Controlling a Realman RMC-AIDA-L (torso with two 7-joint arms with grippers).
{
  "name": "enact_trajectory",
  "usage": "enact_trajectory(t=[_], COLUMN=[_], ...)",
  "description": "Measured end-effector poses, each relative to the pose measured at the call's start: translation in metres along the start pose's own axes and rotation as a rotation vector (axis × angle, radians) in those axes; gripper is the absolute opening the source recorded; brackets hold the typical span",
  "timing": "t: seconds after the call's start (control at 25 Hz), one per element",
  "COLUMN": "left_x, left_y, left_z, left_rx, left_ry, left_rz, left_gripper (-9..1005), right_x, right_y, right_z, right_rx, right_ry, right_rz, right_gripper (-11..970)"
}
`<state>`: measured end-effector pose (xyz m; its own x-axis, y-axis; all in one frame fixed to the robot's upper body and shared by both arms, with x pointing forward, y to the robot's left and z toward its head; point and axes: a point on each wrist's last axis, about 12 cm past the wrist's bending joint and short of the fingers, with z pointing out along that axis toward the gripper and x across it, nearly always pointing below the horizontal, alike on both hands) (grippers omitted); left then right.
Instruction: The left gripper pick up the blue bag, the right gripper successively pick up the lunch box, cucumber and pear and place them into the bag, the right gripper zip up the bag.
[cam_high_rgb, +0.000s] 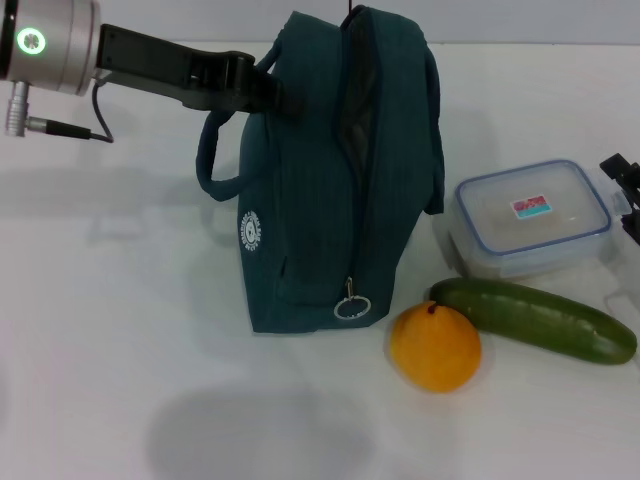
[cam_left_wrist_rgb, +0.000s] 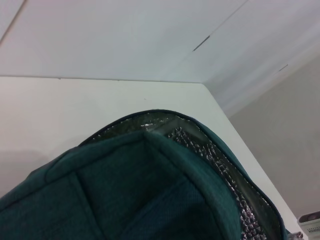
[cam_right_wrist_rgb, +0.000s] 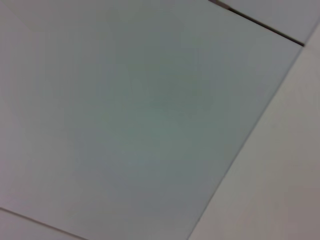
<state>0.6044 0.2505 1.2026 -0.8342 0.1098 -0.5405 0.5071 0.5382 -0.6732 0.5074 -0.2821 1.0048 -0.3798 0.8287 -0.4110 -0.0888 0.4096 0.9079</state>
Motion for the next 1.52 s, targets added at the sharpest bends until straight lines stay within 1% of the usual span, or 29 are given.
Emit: enact_trajectory(t=[0.2,0.6,0.84,1.12,1.24,1.44,1.52], left_x=[-0.001,0.001,0.003,0.004,0.004,0.004,0.004], left_y=[0.0,0.002,0.003,0.003,0.003,0.003,0.003], left_z=[0.0,-0.001,-0.002,-0.002,-0.002,-0.002,-0.002], left_rx=[0.001,-0.001,-0.003,-0.001,0.0,-0.001,-0.001], left_ry=[0.001,0.0,-0.001,0.001,0.001,0.001,0.0], left_rz=[0.012,0.021,0.023,0.025,0.026,0.025,0.025], left_gripper=[50,51,50,50,51,50,50], right_x=[0.004,0.009,0.01,0.012,0.013,0.012,0.011], right_y=[0.002,0.01,0.009,0.007,0.007,0.006,0.007], right_z=[0.002,0.011,0.01,0.008,0.007,0.006,0.005], right_rx=[-0.009,-0.041,-0.035,-0.028,-0.026,-0.027,-0.033], right_ry=[0.019,0.066,0.074,0.086,0.089,0.087,0.083], right_rz=[0.021,0.012,0.042,0.043,0.043,0.042,0.041], right_gripper=[620,610,604,597,335,224,223])
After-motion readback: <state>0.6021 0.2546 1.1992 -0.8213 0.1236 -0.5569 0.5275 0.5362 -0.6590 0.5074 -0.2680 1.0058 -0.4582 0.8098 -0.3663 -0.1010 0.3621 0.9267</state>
